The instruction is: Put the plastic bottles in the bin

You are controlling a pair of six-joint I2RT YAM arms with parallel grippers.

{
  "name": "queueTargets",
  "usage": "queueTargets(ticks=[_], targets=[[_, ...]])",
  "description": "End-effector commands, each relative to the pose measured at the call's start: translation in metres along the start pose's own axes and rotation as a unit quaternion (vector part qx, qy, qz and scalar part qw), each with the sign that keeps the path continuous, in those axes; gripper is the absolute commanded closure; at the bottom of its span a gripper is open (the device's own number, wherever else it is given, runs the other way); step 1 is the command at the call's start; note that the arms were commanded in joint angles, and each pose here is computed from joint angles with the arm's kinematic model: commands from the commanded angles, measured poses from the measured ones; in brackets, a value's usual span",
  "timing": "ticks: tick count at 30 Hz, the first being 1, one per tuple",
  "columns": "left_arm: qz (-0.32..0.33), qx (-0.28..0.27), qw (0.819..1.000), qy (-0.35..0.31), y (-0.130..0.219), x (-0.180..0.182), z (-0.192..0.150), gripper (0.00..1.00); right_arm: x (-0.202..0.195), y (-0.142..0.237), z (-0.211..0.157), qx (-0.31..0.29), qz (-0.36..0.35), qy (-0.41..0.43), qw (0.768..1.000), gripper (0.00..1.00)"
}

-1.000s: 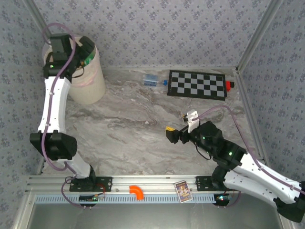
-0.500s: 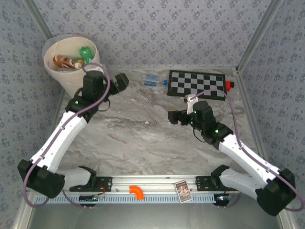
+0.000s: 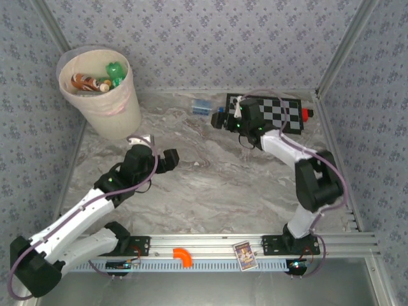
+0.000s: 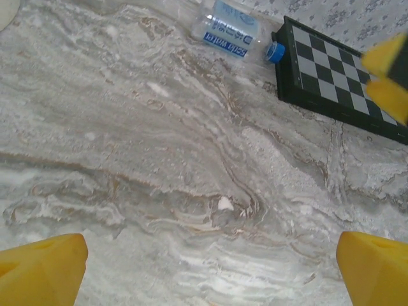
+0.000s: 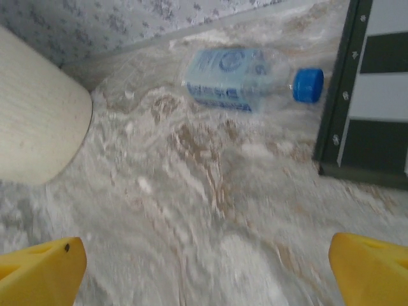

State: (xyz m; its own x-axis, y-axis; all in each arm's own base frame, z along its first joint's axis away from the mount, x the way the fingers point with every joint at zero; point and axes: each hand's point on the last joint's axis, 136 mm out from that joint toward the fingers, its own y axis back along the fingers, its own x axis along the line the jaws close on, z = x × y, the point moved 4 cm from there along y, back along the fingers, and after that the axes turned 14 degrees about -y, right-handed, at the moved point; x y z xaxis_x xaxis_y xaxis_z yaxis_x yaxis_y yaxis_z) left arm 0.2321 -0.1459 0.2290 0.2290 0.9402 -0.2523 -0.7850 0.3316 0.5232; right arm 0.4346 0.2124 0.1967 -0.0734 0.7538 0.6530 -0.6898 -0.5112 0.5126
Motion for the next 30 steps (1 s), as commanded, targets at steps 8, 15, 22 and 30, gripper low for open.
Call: queueTargets(ticks=[8, 15, 22, 30], targets=[[-0.011, -0.034, 0.999, 0.026, 0.028, 0.013, -0.014, 0.0, 0.008, -0.089, 0.048, -0.037, 0.037, -0.055, 0.997, 0.0], [-0.027, -0.037, 0.998, 0.041, 0.037, 0.016, -0.022, 0.0, -0.002, -0.132, 0.065, -0.069, 0.002, -0.055, 0.996, 0.0], [-0.02, -0.033, 0.999, 0.038, 0.041, 0.021, -0.027, 0.0, 0.002, -0.164, 0.085, -0.08, -0.013, -0.04, 0.996, 0.0], [-0.019, -0.035, 0.998, 0.041, 0.041, 0.021, -0.027, 0.0, 0.009, -0.195, 0.068, -0.024, -0.016, -0.018, 0.999, 0.0]])
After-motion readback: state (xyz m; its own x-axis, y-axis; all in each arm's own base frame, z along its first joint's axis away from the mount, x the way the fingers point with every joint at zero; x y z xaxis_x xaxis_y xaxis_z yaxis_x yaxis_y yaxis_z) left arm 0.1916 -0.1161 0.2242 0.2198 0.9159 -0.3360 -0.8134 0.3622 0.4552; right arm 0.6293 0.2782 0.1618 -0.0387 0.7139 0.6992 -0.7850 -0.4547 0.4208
